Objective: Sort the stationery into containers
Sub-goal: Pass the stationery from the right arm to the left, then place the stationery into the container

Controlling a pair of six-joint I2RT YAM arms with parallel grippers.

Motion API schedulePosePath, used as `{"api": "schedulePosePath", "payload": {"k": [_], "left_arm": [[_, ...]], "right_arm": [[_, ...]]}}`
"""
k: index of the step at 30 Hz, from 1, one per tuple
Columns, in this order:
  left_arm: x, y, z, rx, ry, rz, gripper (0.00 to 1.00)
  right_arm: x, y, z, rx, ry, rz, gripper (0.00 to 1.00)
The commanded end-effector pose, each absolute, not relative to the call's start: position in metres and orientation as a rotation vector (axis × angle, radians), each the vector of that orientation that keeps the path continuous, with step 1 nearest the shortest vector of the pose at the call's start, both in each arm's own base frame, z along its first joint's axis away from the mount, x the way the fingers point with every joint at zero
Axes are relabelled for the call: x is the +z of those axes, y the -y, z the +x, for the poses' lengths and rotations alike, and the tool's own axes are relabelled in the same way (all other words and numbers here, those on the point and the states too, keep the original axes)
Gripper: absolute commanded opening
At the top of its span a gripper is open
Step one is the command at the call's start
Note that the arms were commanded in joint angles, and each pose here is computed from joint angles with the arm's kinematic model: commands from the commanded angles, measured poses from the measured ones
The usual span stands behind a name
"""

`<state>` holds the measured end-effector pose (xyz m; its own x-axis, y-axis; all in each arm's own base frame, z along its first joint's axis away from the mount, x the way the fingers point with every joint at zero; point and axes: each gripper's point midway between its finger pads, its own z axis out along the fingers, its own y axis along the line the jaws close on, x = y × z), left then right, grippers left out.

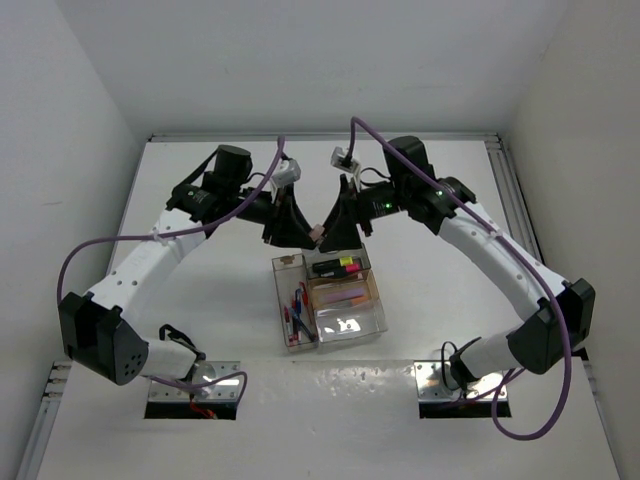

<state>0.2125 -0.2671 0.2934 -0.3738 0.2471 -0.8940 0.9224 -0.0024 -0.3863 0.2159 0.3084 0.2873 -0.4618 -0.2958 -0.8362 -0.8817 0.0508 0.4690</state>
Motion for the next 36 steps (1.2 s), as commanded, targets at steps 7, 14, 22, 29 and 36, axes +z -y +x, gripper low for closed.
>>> {"api": "schedulePosePath", "payload": {"k": [7, 14, 22, 29, 36], "left_arm": [[0.248, 0.278, 0.199, -1.213, -1.821, 1.273, 0.0], [0.175, 0.28, 0.177, -0.97, -2.178, 1.113, 0.0], [0.14, 0.306, 0.158, -0.86, -2.217, 1.193, 0.0], [0.135, 0.335, 0.152, -0.776, -2.151, 1.324, 0.0], [0.121, 0.342, 0.157, -0.634, -2.075, 1.435, 0.0]], "right_arm": [[0.33, -0.272, 0.259, 1.265, -1.774, -0.965, 0.73], [0.315, -0.205, 0.298, 0.988, -1.877, -0.699, 0.75], [0.291, -0.159, 0.304, 0.896, -1.945, -0.507, 0.76], [0.278, -0.136, 0.303, 0.86, -1.971, -0.434, 0.76], [0.272, -0.119, 0.303, 0.875, -1.986, -0.376, 0.76]]}}
